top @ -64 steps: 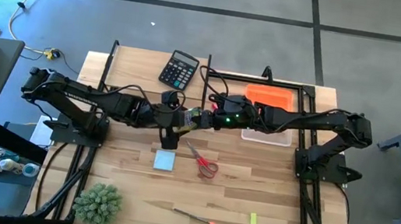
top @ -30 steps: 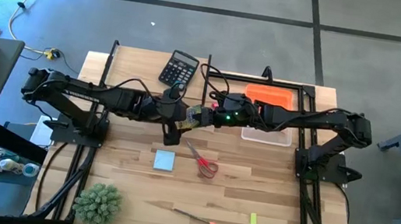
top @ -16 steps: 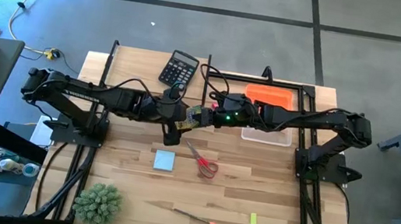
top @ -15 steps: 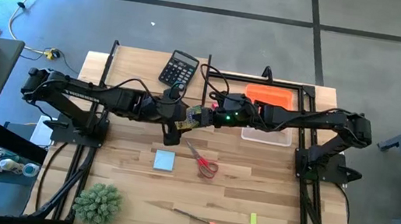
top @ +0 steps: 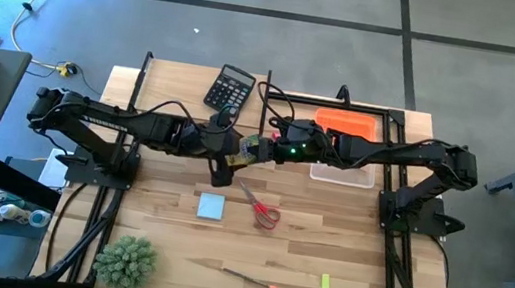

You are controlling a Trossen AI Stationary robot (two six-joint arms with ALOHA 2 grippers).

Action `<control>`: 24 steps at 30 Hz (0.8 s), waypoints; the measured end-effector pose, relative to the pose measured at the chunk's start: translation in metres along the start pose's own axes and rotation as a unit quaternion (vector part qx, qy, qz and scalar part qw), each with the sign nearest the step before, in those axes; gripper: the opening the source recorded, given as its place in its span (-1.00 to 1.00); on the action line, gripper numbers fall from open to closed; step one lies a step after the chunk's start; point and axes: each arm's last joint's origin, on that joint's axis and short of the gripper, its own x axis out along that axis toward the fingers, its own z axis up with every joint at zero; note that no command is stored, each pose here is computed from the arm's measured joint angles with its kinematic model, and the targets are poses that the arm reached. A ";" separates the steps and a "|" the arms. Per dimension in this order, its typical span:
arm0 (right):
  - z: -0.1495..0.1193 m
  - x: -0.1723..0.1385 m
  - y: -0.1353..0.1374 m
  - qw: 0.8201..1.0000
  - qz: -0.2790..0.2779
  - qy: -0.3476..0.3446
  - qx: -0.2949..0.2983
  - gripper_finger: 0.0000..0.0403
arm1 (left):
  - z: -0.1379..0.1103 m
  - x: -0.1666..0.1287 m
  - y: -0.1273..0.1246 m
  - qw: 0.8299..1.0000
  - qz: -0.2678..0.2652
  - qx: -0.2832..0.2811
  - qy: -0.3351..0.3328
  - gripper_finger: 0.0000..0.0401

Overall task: Pack school essentials
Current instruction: Put the yellow crayon box into the orange supply box

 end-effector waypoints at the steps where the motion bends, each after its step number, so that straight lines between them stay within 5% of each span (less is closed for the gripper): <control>1: 0.000 0.000 0.000 1.000 0.000 0.000 0.000 -0.34 | 0.000 0.000 0.000 1.000 0.000 -0.008 0.000 0.76; 10: 0.000 0.000 -0.001 1.000 -0.004 -0.004 0.000 -0.34 | 0.001 0.000 0.001 1.000 0.012 -0.009 -0.004 0.98; 24: -0.001 -0.002 -0.009 0.999 -0.049 0.004 -0.006 -0.34 | 0.001 0.000 0.001 1.000 0.011 -0.016 -0.003 0.98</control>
